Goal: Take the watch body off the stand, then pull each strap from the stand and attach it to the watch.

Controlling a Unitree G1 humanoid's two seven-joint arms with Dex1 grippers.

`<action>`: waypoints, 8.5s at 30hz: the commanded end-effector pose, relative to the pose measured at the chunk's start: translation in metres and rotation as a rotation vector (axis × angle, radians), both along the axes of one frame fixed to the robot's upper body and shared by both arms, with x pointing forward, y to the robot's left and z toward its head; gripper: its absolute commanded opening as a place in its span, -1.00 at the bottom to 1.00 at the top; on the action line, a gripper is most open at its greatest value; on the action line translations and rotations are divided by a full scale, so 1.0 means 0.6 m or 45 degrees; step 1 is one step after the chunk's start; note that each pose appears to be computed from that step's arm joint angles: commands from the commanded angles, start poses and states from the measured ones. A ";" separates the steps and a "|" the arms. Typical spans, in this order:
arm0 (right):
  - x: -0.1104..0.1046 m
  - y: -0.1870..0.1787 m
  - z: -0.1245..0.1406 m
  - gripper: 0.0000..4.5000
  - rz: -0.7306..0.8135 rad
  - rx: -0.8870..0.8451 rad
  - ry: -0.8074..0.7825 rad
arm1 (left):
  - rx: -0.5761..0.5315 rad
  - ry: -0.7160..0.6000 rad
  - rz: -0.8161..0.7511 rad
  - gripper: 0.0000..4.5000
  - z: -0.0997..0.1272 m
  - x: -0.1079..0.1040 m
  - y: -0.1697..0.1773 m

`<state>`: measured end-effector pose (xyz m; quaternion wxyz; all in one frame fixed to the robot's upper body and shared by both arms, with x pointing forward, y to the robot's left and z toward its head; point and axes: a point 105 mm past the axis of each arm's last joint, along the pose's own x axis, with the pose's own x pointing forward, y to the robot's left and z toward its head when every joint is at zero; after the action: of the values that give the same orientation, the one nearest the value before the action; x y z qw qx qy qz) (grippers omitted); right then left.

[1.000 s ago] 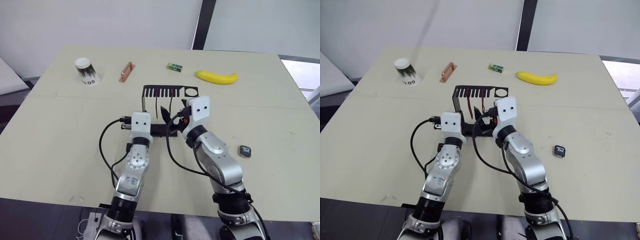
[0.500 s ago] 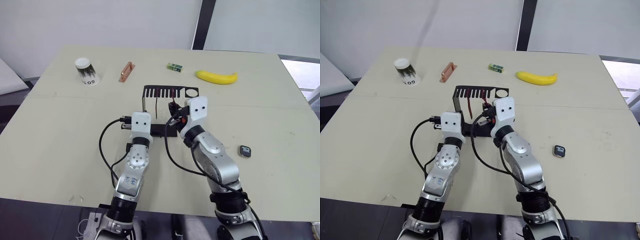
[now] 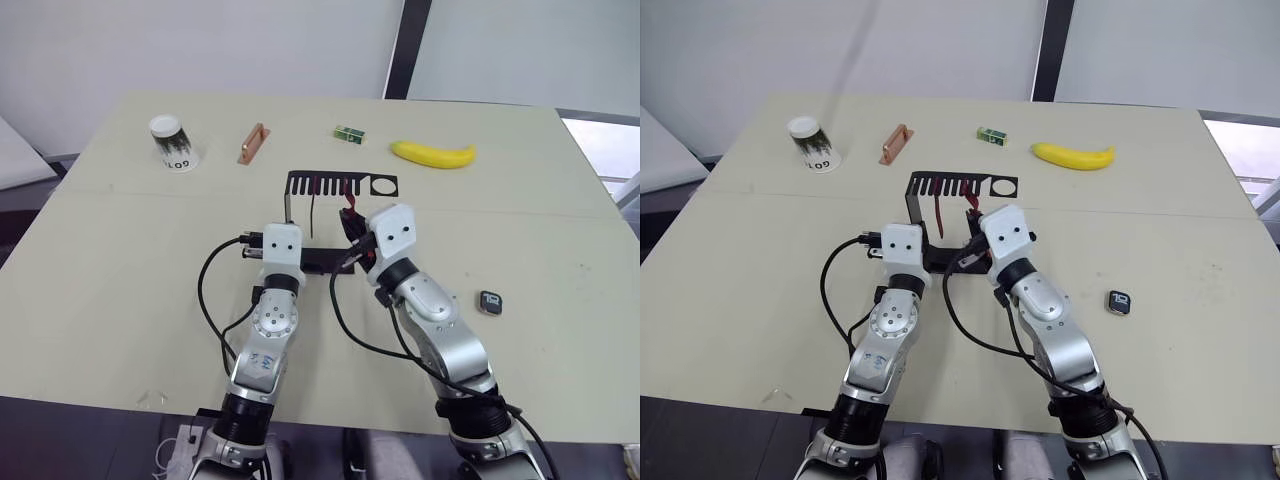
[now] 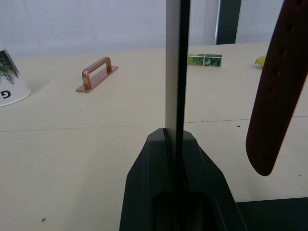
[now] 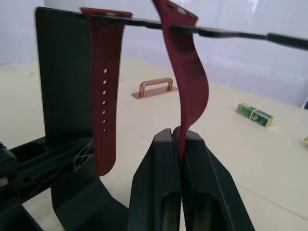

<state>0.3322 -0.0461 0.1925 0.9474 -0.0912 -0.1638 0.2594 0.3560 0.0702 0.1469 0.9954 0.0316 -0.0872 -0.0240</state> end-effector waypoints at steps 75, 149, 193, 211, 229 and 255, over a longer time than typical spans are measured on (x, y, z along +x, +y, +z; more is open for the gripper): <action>-0.140 -0.157 -0.033 -1.00 0.548 0.030 0.305 | 0.051 0.149 -1.069 0.99 0.006 -0.207 0.160; -0.162 0.014 0.001 -1.00 1.190 0.350 0.461 | -0.659 0.404 -2.009 0.12 0.120 -0.154 -0.032; -0.167 0.011 -0.015 -1.00 1.183 0.336 0.477 | -0.648 0.440 -2.016 0.12 0.105 -0.152 -0.040; -0.169 0.012 -0.015 -1.00 1.191 0.335 0.480 | -0.677 0.439 -2.018 -0.99 0.102 -0.155 -0.037; -0.168 0.011 -0.017 -1.00 1.190 0.292 0.480 | -0.685 0.367 -2.072 -0.99 0.112 -0.166 -0.033; -0.147 -0.282 -0.035 0.98 0.219 -0.117 0.293 | -0.010 0.057 -1.582 -1.00 0.085 -0.168 0.105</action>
<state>0.2469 -0.1973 0.1613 0.9206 -0.0474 -0.0220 0.3871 0.2595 0.1261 0.1897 0.7921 -0.0622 -0.0433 -0.6056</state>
